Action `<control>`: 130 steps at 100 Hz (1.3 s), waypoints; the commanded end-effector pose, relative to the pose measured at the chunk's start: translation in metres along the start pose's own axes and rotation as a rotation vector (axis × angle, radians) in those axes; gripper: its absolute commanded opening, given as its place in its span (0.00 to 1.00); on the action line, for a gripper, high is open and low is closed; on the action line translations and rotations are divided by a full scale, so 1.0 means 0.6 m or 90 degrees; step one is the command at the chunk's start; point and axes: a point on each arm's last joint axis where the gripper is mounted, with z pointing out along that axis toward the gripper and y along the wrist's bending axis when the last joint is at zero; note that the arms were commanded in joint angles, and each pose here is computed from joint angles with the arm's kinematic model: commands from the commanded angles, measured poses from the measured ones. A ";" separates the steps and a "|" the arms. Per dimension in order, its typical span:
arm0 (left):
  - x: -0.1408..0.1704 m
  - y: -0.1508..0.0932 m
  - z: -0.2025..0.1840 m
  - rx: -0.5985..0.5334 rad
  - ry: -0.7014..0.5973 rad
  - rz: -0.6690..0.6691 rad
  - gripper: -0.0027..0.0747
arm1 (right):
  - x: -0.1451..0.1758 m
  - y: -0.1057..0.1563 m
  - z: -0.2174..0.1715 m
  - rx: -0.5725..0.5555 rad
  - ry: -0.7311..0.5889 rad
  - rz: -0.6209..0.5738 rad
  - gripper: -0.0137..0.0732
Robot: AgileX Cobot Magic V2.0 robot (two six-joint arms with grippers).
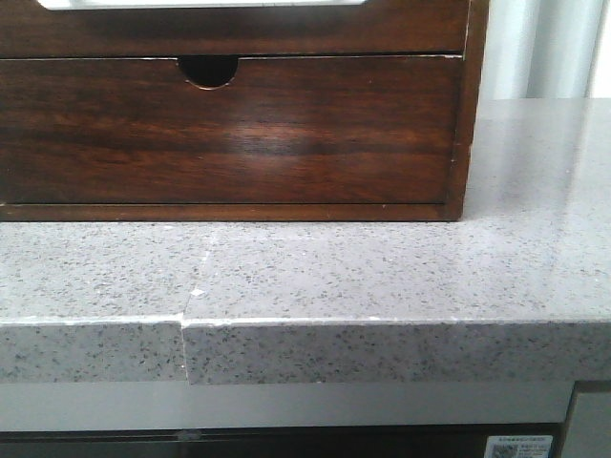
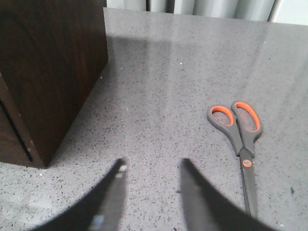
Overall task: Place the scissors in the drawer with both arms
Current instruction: 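Grasp the white drawer handle with the left gripper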
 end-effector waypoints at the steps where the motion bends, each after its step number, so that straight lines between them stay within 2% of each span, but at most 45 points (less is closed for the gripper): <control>1: -0.028 0.002 -0.001 -0.007 -0.062 0.000 0.60 | -0.033 -0.005 -0.005 0.018 -0.080 -0.012 0.75; 7: -0.028 0.001 -0.001 -0.007 -0.062 -0.001 0.74 | -0.034 -0.005 -0.006 0.019 -0.084 -0.012 0.89; 10: -0.028 0.001 -0.001 -0.007 -0.062 -0.001 0.77 | -0.034 -0.005 -0.006 0.019 -0.084 -0.012 0.94; 13: -0.028 0.001 -0.001 -0.007 -0.062 -0.001 0.79 | -0.034 -0.005 -0.006 0.019 -0.084 -0.012 0.93; 33: -0.028 0.001 -0.001 -0.007 -0.062 -0.001 0.73 | -0.034 -0.005 -0.006 0.018 -0.083 -0.012 0.93; 47: -0.031 -0.003 -0.001 0.015 -0.077 -0.062 0.69 | -0.034 -0.005 -0.006 0.018 -0.083 -0.012 0.93; 63: -0.034 -0.011 0.000 0.059 -0.083 -0.175 0.69 | -0.034 -0.005 -0.006 0.018 -0.083 -0.012 0.93; 74: -0.035 -0.019 0.009 0.100 -0.070 -0.296 0.69 | -0.034 -0.005 -0.006 0.019 -0.084 -0.012 0.93; 86: -0.034 -0.025 0.031 0.130 -0.033 -0.411 0.69 | -0.034 -0.005 -0.006 0.019 -0.084 -0.012 0.93; 99: -0.023 -0.034 0.068 0.148 0.049 -0.499 0.69 | -0.034 -0.005 -0.006 0.019 -0.084 -0.012 0.93; 117: -0.009 -0.049 0.112 0.181 0.143 -0.531 0.69 | -0.034 -0.005 -0.006 0.018 -0.084 -0.011 0.93; 130: -0.005 -0.064 0.139 0.230 0.171 -0.557 0.61 | -0.034 -0.005 -0.006 0.018 -0.084 -0.011 0.93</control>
